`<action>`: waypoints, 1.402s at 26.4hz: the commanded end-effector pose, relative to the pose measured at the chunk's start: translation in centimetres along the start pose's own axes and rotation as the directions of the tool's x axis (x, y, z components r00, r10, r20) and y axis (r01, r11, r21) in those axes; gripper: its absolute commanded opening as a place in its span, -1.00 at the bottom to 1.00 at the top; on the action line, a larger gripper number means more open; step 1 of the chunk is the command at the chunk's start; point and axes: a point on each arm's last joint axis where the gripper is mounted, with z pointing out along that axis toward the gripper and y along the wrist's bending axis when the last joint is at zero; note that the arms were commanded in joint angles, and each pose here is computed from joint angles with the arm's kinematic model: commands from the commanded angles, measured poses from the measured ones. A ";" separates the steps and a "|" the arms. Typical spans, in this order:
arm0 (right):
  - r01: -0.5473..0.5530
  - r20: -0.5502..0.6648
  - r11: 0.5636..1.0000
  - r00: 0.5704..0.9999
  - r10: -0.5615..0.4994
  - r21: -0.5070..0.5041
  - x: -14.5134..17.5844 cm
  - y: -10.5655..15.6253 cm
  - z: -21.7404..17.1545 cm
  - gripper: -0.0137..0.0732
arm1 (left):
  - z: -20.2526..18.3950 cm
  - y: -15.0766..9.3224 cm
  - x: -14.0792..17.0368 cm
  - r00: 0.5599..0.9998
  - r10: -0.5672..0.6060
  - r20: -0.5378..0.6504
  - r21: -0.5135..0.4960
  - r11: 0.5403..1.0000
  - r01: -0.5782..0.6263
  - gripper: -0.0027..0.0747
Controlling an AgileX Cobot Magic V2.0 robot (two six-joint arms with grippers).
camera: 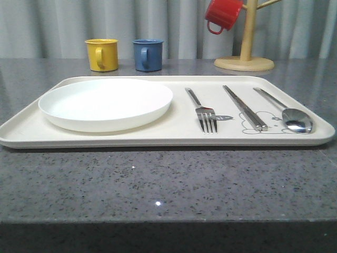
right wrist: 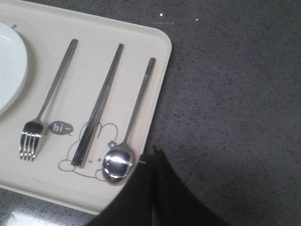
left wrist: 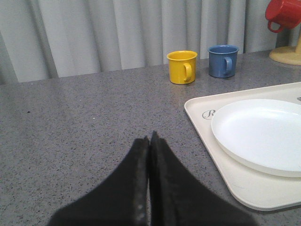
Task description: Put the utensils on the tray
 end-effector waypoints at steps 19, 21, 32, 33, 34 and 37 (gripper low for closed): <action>0.056 0.593 0.997 0.801 -0.079 0.057 14.2 -0.8 -6.4 -0.84 | -0.2 0.2 -1.6 0.995 -0.022 0.099 -0.013 1.000 0.023 -0.98; 0.056 0.593 0.997 0.801 -0.079 0.057 14.2 -0.8 -6.4 -0.84 | -0.2 0.2 -1.6 0.995 -0.022 0.099 -0.013 1.000 0.023 -0.98; 0.056 0.593 0.997 0.802 -0.079 0.057 14.3 -0.8 -6.4 -0.84 | -0.2 0.2 -1.6 0.995 -0.022 0.099 -0.013 1.000 0.023 -0.98; 0.056 0.593 0.997 0.802 -0.079 0.057 14.3 -0.8 -6.4 -0.84 | -0.2 0.2 -1.6 0.995 -0.022 0.099 -0.013 1.000 0.023 -0.98; 0.056 0.593 0.997 0.802 -0.079 0.057 14.3 -0.8 -6.4 -0.84 | -0.2 0.2 -1.6 0.995 -0.022 0.099 -0.013 1.000 0.023 -0.98; 0.056 0.593 0.997 0.802 -0.079 0.057 14.3 -0.8 -6.4 -0.84 | -0.2 0.2 -1.6 0.995 -0.022 0.099 -0.013 1.000 0.023 -0.98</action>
